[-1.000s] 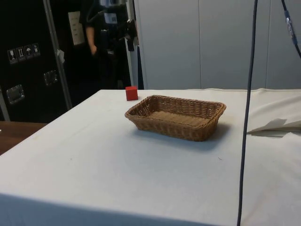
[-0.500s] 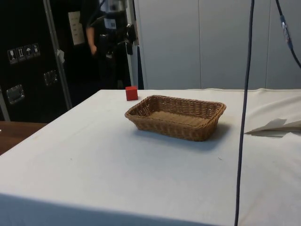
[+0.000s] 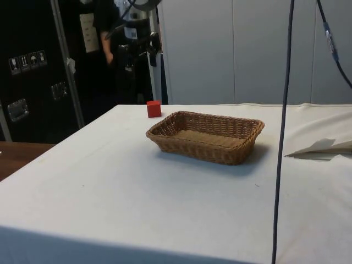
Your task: Pick up the cube and place it into the basket.
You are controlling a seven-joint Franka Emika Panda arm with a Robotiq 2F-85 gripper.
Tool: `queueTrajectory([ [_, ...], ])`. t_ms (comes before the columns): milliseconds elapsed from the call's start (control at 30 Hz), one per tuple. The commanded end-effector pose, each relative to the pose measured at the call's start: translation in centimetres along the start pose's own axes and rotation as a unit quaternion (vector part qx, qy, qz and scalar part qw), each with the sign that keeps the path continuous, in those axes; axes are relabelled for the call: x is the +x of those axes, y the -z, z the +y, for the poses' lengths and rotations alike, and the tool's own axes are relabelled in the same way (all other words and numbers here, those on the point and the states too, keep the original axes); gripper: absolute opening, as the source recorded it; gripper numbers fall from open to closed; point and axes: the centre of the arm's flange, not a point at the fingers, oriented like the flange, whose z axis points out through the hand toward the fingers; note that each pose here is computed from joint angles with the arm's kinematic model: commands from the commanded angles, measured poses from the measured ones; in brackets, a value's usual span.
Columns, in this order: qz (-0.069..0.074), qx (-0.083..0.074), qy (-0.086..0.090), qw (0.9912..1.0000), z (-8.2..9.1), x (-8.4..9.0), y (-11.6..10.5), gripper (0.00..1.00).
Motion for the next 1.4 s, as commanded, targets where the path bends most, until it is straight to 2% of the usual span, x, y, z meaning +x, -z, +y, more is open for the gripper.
queueTrajectory([
  [0,0.01,-0.005,-0.005,0.99993,0.2,0.2,-0.2,1.0],
  [33,0.002,-0.002,-0.002,0.99999,0.1,0.0,-0.1,1.0],
  [67,0.014,-0.008,-0.008,0.99985,0.4,0.2,-0.4,1.0],
  [333,0.028,-0.018,-0.019,0.99927,1.0,0.5,-1.3,1.0],
  [367,0.02,-0.015,-0.017,0.99955,0.9,0.4,-1.3,1.0],
  [400,0.031,-0.02,-0.022,0.99909,1.1,0.6,-1.6,1.0],
  [600,0.044,-0.023,-0.033,0.9982,1.8,0.8,-3.2,1.0],
  [633,0.038,-0.023,-0.031,0.99853,1.7,0.7,-3.2,1.0],
  [667,0.046,-0.024,-0.035,0.99804,1.9,0.8,-3.5,1.0],
  [800,0.056,-0.026,-0.043,0.99716,2.5,0.9,-4.8,1.0],
  [867,0.058,-0.026,-0.044,0.99702,2.5,0.9,-5.1,1.0],
  [900,0.062,-0.027,-0.048,0.99655,2.8,1.0,-5.5,1.0],
  [933,0.054,-0.028,-0.044,0.99715,2.6,0.9,-5.3,1.0],
  [967,0.065,-0.028,-0.05,0.99626,2.9,1.1,-5.8,1.0],
  [1067,0.071,-0.03,-0.054,0.99553,3.2,1.1,-6.5,1.0],
  [1167,0.079,-0.032,-0.062,0.99439,3.7,1.2,-7.5,1.0],
  [1200,0.081,-0.033,-0.063,0.99413,3.8,1.2,-7.8,1.0],
  [1233,0.075,-0.033,-0.06,0.99476,3.7,1.1,-7.5,1.0],
  [1267,0.084,-0.034,-0.066,0.99372,3.9,1.2,-7.9,1.0],
  [1300,0.087,-0.035,-0.068,0.99324,4.1,1.2,-8.4,1.0],
  [1333,0.089,-0.035,-0.07,0.99288,4.2,1.2,-8.7,1.0],
  [1367,0.089,-0.035,-0.07,0.99288,4.2,1.2,-8.7,1.0],
])
